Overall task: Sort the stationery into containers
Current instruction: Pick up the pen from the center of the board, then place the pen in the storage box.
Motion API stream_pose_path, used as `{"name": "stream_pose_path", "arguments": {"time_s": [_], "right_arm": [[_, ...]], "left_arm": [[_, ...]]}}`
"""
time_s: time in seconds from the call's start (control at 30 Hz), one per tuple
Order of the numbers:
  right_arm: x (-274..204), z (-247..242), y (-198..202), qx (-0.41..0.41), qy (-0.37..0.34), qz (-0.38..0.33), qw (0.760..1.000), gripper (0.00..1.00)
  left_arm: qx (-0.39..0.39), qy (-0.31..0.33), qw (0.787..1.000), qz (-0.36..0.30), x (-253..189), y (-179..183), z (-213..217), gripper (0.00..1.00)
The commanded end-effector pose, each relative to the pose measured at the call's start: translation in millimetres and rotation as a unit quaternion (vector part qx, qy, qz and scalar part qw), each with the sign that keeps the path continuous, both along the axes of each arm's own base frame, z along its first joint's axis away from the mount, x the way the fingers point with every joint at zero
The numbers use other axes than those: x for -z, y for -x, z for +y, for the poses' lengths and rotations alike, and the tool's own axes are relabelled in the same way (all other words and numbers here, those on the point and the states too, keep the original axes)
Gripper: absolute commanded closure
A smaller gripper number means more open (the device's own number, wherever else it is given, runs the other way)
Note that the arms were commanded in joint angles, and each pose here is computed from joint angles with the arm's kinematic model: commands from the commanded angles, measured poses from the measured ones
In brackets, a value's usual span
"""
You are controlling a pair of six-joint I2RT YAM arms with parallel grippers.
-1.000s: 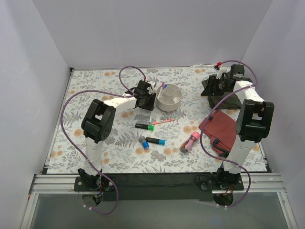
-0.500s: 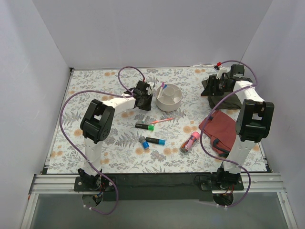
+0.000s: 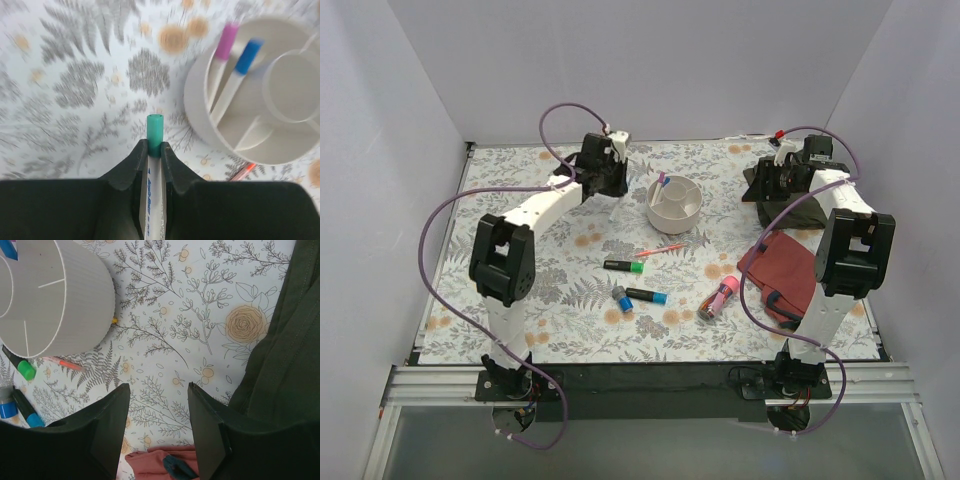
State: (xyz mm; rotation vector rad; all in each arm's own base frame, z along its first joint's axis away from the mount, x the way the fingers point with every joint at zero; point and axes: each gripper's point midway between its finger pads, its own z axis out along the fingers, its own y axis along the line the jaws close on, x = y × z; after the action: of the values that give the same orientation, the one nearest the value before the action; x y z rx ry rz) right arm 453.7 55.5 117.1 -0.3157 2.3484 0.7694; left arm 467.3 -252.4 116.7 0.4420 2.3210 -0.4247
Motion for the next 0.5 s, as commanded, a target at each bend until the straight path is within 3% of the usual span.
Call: {"name": "stream_pose_path", "arguments": {"time_s": [0.0,0.17,0.3,0.47], "right_arm": [[-19,0,-15,-0.004,0.007,-0.037,0.999,0.42],[-22,-2,-16,-0.002,0.012,-0.042,0.999,0.42],[-20,-1,-14,-0.003,0.014,-0.04,0.999,0.42],[-23,-2,-15,-0.002,0.019,-0.044,0.999,0.42]], "left_arm": [[0.042,0.093,0.972,-0.21,-143,-19,-17,1.0],[0.034,0.173,0.939,-0.294,-177,-40,-35,1.0],[0.039,0.234,0.926,-0.295,-180,-49,-56,1.0],[0.064,0.26,0.908,-0.324,-175,-54,-72,1.0]]}}
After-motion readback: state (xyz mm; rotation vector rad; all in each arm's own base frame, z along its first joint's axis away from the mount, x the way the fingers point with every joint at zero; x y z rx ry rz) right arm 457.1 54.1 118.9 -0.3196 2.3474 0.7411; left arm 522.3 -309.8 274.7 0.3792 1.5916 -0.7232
